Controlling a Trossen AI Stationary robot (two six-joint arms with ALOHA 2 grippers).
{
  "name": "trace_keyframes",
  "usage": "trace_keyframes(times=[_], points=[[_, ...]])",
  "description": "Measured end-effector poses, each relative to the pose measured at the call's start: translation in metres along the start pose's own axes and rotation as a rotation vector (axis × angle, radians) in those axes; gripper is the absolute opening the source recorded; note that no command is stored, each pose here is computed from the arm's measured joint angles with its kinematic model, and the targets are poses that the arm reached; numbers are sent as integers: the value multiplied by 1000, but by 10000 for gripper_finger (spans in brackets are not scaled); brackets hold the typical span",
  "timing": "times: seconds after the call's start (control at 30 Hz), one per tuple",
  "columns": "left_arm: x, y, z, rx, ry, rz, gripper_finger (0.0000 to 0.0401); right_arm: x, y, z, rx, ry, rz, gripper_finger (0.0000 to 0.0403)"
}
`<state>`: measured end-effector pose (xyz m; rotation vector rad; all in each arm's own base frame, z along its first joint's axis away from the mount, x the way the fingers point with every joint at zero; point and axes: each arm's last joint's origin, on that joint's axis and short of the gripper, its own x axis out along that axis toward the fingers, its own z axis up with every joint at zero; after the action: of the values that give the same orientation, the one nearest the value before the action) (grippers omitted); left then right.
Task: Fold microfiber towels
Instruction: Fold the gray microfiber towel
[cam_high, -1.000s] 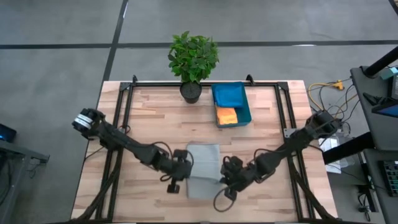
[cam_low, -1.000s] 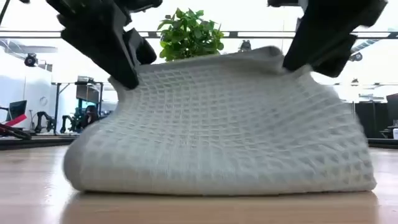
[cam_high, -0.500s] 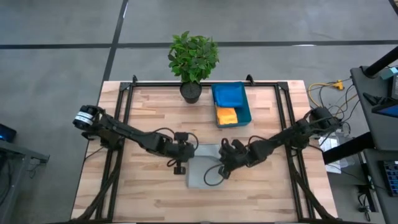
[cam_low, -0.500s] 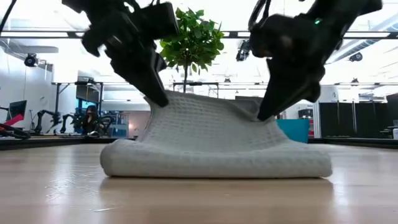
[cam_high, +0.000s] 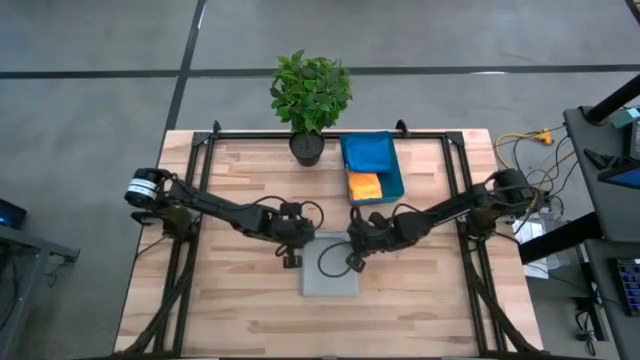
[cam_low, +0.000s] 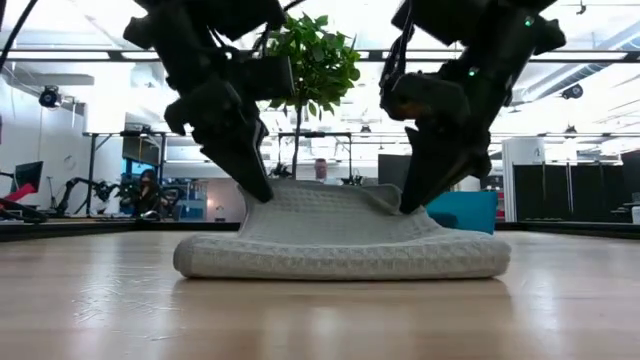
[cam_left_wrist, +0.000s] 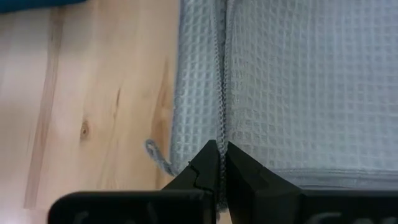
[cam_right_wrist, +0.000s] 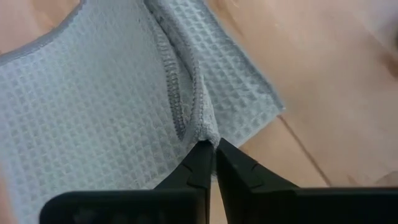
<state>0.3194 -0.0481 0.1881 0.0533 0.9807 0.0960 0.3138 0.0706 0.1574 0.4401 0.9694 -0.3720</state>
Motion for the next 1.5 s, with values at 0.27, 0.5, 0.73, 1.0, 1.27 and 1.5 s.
trace_keyframes(times=[0.27, 0.5, 0.73, 1.0, 1.27, 1.5], points=[[6, 20, 1, 88, 17, 99, 34, -1, -22, 20, 13, -37, -102, 55], [-25, 43, 9, 42, -53, 195, 135, -37, -26, 39, -45, -138, -43, 127], [-47, 31, 13, 96, -135, -92, 185, -70, -6, 32, -187, -155, 169, 178], [-35, -44, 7, 298, -171, -299, 188, -56, 48, -13, -534, -156, 311, 200], [-4, -94, -5, 213, -182, -231, 188, -11, 65, -43, -684, -74, 221, 210], [37, -106, -25, 73, -45, -203, 187, 23, 62, -61, -704, 30, 156, 190]])
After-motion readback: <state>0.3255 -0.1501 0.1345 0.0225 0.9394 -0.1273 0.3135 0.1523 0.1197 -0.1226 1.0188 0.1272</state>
